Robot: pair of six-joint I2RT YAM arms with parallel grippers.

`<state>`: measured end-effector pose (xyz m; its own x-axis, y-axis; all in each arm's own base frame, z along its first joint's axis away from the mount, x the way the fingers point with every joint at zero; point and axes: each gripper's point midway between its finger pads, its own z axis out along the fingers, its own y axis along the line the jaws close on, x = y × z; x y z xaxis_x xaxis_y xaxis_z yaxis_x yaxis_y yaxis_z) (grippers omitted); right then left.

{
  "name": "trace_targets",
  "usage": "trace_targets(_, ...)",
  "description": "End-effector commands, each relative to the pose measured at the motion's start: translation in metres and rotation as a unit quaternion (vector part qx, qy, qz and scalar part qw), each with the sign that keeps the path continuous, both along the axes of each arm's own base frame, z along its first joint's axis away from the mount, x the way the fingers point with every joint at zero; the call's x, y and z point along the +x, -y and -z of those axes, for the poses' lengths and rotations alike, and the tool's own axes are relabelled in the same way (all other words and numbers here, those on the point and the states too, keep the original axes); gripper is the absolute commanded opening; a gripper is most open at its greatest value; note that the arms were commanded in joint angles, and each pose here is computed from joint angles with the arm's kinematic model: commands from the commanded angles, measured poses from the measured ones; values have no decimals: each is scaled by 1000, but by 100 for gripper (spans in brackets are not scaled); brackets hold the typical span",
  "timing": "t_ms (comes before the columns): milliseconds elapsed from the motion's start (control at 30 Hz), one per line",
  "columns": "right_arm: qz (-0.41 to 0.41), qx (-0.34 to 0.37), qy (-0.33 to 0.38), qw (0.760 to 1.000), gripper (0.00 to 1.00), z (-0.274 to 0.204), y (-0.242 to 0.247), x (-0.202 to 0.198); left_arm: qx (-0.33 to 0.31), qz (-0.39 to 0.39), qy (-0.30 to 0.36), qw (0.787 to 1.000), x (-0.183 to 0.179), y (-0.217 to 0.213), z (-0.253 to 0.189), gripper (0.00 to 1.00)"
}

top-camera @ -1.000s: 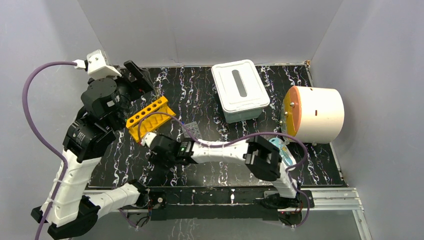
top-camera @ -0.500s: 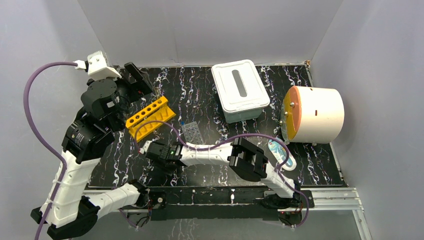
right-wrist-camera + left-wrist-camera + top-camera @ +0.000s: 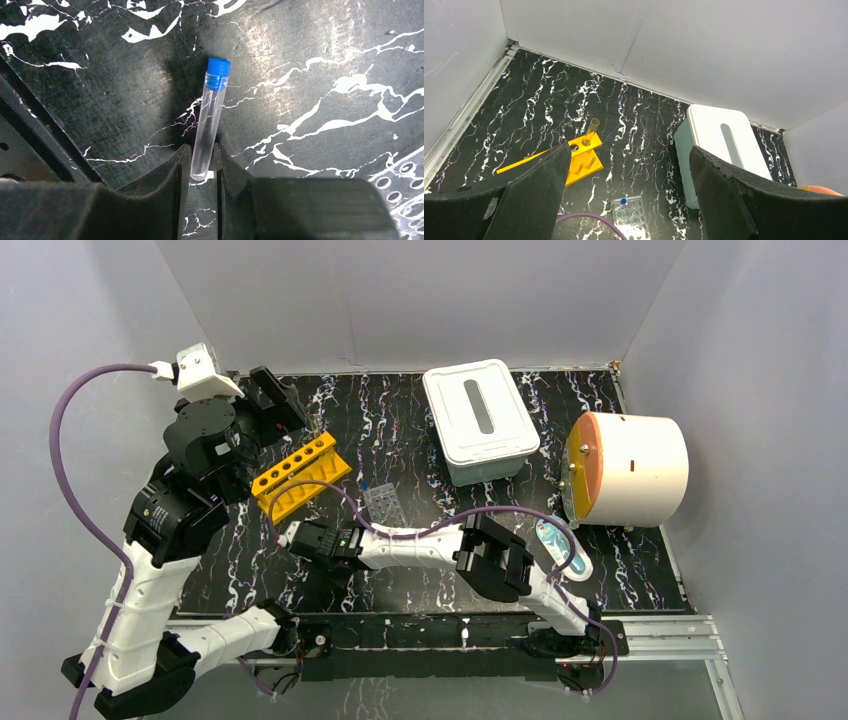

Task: Organize the chemistry lab equipment

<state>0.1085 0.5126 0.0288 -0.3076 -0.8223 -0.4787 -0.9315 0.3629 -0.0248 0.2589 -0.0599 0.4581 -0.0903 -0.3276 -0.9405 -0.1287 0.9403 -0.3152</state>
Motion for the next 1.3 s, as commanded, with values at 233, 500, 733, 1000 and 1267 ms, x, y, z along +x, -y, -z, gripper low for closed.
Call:
trace_targets(233, 25, -30, -1, 999, 22, 16, 15, 12, -8, -6, 5, 1000, -4, -4, -5, 87)
trace_targets(500, 54, 64, 61, 995, 22, -35, 18, 35, -20, -4, 2, 1000, 0, 1, -1, 87)
trace_targets(733, 100, 138, 112, 979, 23, -78, 43, 58, -21, -1, -10, 1000, 10, 10, 7, 87)
trace_targets(1000, 167, 220, 143, 950, 23, -130, 79, 87, -20, -1, -47, 999, 25, 24, 28, 88)
trace_targets(1267, 260, 235, 121, 929, 24, -133, 128, 122, -4, -13, -119, 993, 44, 36, 64, 89)
